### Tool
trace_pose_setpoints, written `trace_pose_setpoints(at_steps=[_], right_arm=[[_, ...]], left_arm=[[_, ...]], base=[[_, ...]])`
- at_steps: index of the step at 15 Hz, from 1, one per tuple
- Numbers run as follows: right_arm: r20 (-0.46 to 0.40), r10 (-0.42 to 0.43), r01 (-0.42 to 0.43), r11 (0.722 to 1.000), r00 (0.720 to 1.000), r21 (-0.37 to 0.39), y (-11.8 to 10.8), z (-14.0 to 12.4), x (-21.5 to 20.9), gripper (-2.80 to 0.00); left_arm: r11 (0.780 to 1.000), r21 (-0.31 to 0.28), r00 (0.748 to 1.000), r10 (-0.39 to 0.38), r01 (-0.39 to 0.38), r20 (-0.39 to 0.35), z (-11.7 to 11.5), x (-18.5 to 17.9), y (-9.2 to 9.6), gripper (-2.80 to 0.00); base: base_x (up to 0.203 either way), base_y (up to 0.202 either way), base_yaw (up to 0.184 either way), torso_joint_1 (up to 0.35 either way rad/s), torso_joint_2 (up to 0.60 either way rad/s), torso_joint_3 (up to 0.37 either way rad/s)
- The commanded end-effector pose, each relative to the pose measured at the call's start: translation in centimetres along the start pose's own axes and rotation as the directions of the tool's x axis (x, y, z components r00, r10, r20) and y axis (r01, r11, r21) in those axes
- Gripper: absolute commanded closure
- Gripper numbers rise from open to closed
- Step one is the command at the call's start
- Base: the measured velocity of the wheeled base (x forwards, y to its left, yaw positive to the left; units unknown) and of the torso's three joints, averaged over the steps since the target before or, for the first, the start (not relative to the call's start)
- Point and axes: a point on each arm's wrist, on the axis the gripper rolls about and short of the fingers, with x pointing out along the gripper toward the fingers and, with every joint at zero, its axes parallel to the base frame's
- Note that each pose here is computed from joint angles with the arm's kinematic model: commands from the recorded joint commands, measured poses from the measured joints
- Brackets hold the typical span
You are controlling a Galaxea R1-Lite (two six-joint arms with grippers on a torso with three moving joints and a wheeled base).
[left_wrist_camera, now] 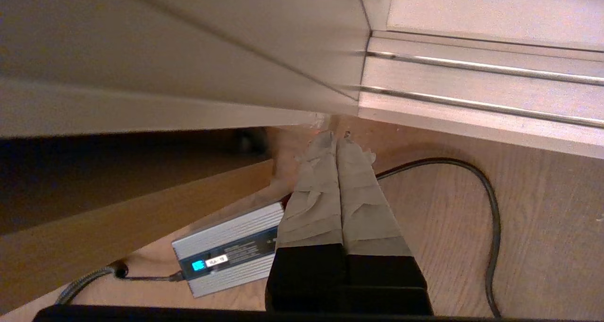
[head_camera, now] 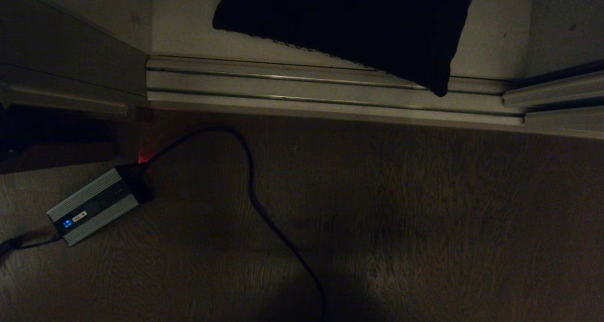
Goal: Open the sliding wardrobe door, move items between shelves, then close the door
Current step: Place the pillow on the lower shelf
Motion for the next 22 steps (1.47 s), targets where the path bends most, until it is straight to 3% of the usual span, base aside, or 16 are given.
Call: trace_pose_setpoints(at_steps=[1,9,14,18,22], right_arm=[[-0.002,0.0,0.0,1.0,1.0,-0.001,0.0,-0.1,0.0,0.0],[-0.001,0.0,0.0,1.0,1.0,0.0,0.0,-0.1,0.0,0.0],[-0.001,0.0,0.0,1.0,1.0,0.0,0.0,-0.1,0.0,0.0],[-0.002,0.0,0.0,1.0,1.0,-0.001,0.0,-0.1,0.0,0.0],[-0.002,0.0,0.0,1.0,1.0,0.0,0.0,-0.1,0.0,0.0]], left_arm=[[0.999,-0.001,0.999,0.036,-0.036,0.01,-0.1,-0.5,0.8,0.0],[1.0,0.009,1.0,0.02,-0.02,0.008,0.6,1.0,-0.2,0.0],[0.999,0.009,0.999,-0.037,0.036,0.013,2.2,1.2,-0.2,0.0],[0.993,-0.007,0.992,-0.119,0.119,0.046,4.1,2.2,-0.9,0.0],[0.951,-0.044,0.952,-0.307,0.307,0.007,6.0,1.8,-0.5,0.0]], base=[[0.0,0.0,0.0,0.0,0.0,0.0],[0.0,0.0,0.0,0.0,0.0,0.0],[0.0,0.0,0.0,0.0,0.0,0.0],[0.0,0.0,0.0,0.0,0.0,0.0],[0.0,0.0,0.0,0.0,0.0,0.0]])
